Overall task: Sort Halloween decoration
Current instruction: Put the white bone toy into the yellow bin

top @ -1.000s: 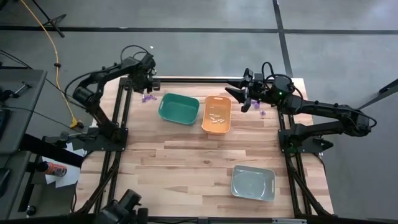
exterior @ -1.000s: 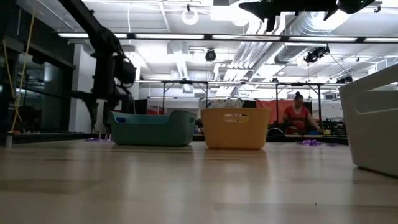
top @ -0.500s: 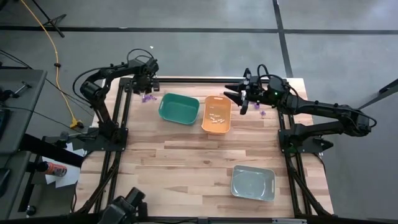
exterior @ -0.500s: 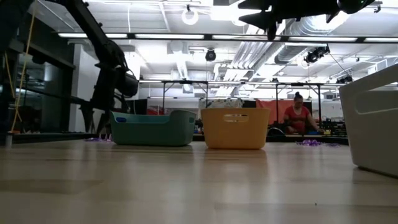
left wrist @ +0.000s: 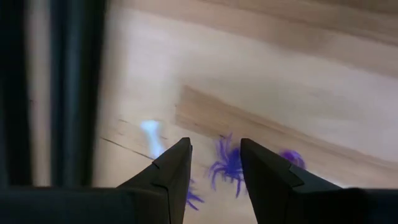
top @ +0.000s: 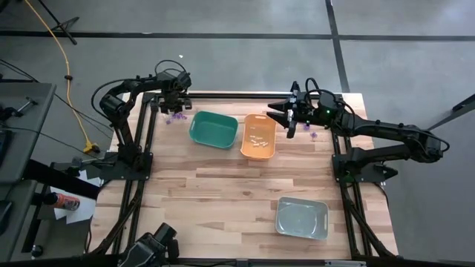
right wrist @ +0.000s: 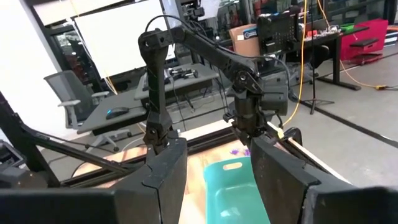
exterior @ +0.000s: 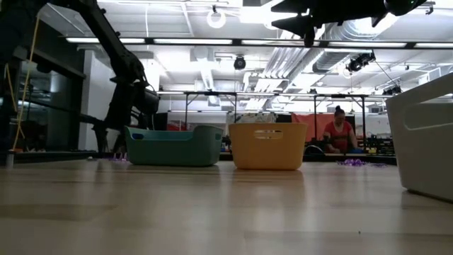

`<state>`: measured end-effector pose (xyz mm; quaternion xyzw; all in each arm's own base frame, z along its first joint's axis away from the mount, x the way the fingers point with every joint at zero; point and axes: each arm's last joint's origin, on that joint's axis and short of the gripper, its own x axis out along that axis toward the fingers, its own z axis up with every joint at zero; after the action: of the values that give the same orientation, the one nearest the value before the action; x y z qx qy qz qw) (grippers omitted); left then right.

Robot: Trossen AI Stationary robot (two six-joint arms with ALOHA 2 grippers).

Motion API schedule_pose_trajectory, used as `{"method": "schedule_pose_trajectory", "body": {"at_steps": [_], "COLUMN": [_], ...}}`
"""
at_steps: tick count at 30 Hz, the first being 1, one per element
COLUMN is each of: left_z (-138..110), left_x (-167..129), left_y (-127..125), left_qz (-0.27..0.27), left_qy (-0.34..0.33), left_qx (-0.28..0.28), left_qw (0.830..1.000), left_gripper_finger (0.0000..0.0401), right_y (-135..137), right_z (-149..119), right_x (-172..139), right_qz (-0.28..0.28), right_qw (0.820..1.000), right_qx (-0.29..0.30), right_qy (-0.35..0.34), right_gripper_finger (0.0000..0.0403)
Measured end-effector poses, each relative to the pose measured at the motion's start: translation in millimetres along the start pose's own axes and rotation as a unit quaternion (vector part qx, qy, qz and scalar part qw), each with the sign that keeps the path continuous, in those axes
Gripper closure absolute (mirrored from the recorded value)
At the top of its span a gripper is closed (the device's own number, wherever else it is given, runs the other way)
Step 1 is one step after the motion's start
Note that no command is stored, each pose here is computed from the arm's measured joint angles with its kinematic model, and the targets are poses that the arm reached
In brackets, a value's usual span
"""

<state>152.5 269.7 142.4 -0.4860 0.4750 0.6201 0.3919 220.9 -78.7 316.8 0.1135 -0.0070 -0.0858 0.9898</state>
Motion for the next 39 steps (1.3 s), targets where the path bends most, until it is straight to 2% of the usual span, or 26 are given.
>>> {"method": "schedule_pose_trajectory", "body": {"at_steps": [5, 13, 19, 23, 26, 31, 36, 39], "left_z": [-0.4, -2.4, -20.9, -42.5, -56.4, -66.2, -70.4, -71.4], "left_x": [-8.5, -42.2, -46.2, -38.5, -28.2, -14.0, -7.6, -5.6], "left_y": [1.9, 16.6, 9.3, -0.6, -4.6, 2.6, 7.7, 11.5], "left_qz": [-0.028, -0.007, 0.041, 0.042, 0.039, 0.065, 0.055, 0.058], "left_qy": [0.003, -0.102, -0.150, -0.173, -0.179, -0.173, -0.185, -0.198], "left_qx": [-0.008, -0.070, -0.112, -0.160, -0.169, -0.174, -0.227, -0.250], "left_qw": [1.000, 0.992, 0.981, 0.971, 0.968, 0.967, 0.955, 0.946], "left_gripper_finger": [0.0270, 0.0270, 0.0270, 0.0270, 0.0273, 0.0317, 0.0388, 0.0395], "right_y": [-0.5, -0.5, -0.5, -0.6, -1.1, -1.9, -2.3, -2.5], "right_z": [-2.1, -2.2, -2.2, -3.0, -4.8, -9.2, -11.0, -11.5], "right_x": [0.0, 0.0, 0.0, -0.1, -0.2, -0.5, -0.7, -0.8], "right_qz": [-0.002, -0.002, -0.002, -0.003, -0.005, -0.010, -0.012, -0.013], "right_qw": [1.000, 1.000, 1.000, 1.000, 1.000, 0.999, 0.998, 0.998], "right_qx": [0.002, 0.002, 0.002, 0.003, 0.005, 0.009, 0.008, 0.008], "right_qy": [0.011, 0.011, 0.011, 0.015, 0.025, 0.047, 0.056, 0.059], "right_gripper_finger": [0.0231, 0.0231, 0.0231, 0.0231, 0.0231, 0.0231, 0.0231, 0.0231]}}
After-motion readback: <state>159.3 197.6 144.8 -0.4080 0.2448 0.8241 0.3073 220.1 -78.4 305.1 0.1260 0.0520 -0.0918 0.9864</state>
